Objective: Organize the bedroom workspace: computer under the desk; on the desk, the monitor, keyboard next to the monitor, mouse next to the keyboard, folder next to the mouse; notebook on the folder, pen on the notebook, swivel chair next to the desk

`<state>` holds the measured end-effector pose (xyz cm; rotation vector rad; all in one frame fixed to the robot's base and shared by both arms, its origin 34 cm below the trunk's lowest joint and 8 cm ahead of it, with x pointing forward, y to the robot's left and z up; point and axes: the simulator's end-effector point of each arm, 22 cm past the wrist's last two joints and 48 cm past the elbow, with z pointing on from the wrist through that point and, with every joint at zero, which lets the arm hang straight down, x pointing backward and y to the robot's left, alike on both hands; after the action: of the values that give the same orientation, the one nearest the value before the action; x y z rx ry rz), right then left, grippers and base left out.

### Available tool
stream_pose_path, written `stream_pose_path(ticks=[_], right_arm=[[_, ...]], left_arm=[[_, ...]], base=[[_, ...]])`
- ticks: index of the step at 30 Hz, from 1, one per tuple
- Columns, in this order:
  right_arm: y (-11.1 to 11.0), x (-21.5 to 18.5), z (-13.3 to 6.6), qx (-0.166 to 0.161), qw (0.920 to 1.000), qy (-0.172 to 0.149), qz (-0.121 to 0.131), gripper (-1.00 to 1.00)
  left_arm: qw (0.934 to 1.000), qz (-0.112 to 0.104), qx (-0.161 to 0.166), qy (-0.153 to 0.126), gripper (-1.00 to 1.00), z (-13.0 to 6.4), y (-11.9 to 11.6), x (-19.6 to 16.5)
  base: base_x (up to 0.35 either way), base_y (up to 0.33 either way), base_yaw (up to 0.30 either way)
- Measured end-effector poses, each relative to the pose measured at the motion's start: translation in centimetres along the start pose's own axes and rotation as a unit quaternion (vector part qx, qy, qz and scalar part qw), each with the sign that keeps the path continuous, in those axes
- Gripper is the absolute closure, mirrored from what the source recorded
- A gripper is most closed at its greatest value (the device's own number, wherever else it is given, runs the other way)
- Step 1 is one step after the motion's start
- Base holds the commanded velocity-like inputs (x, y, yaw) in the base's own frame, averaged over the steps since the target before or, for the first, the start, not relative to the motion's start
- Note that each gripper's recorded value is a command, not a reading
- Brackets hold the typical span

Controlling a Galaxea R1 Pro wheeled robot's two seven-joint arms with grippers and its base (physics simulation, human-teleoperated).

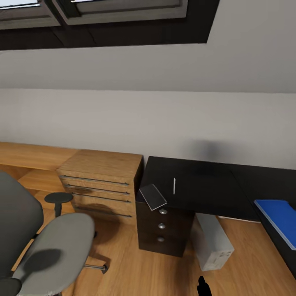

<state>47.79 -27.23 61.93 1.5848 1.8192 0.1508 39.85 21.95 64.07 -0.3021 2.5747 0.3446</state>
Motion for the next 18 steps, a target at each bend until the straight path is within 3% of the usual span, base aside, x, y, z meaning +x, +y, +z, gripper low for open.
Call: stream_pose_path(ticks=[2,3,5,11,15,18], right_arm=[[0.0,-1.5,0.0,0.0,0.9994,-0.033,-0.01,-1.0],[0.1,-3.3,-0.2,-0.001,0.997,-0.073,-0.025,-1.0],[0.2,-3.8,-0.3,-0.002,0.9958,-0.086,-0.03,-1.0],[0.3,-4.5,-0.5,-0.003,0.994,-0.103,-0.038,-1.0],[1.3,-4.2,-0.5,-0.024,0.9924,-0.098,-0.071,-1.0],[2.5,-3.5,-0.5,-0.052,0.9887,-0.086,-0.111,-1.0]], left_arm=[[1.0,0.0,0.0,0.0,-1.0,0.0,0.0,0.0],[1.0,0.0,0.0,0.0,-1.0,0.0,0.0,0.0],[1.0,0.0,0.0,0.0,-1.0,0.0,0.0,0.0],[1.0,0.0,0.0,0.0,-1.0,0.0,0.0,0.0],[1.0,0.0,0.0,0.0,-1.0,0.0,0.0,0.0],[1.0,0.0,0.0,-0.001,-1.0,0.0,0.0,0.0]], base=[[0.0,0.0,0.28],[0.0,0.0,0.282],[0.0,0.0,0.283],[0.0,0.0,0.284],[0.0,0.0,0.284],[0.0,0.0,0.284]])
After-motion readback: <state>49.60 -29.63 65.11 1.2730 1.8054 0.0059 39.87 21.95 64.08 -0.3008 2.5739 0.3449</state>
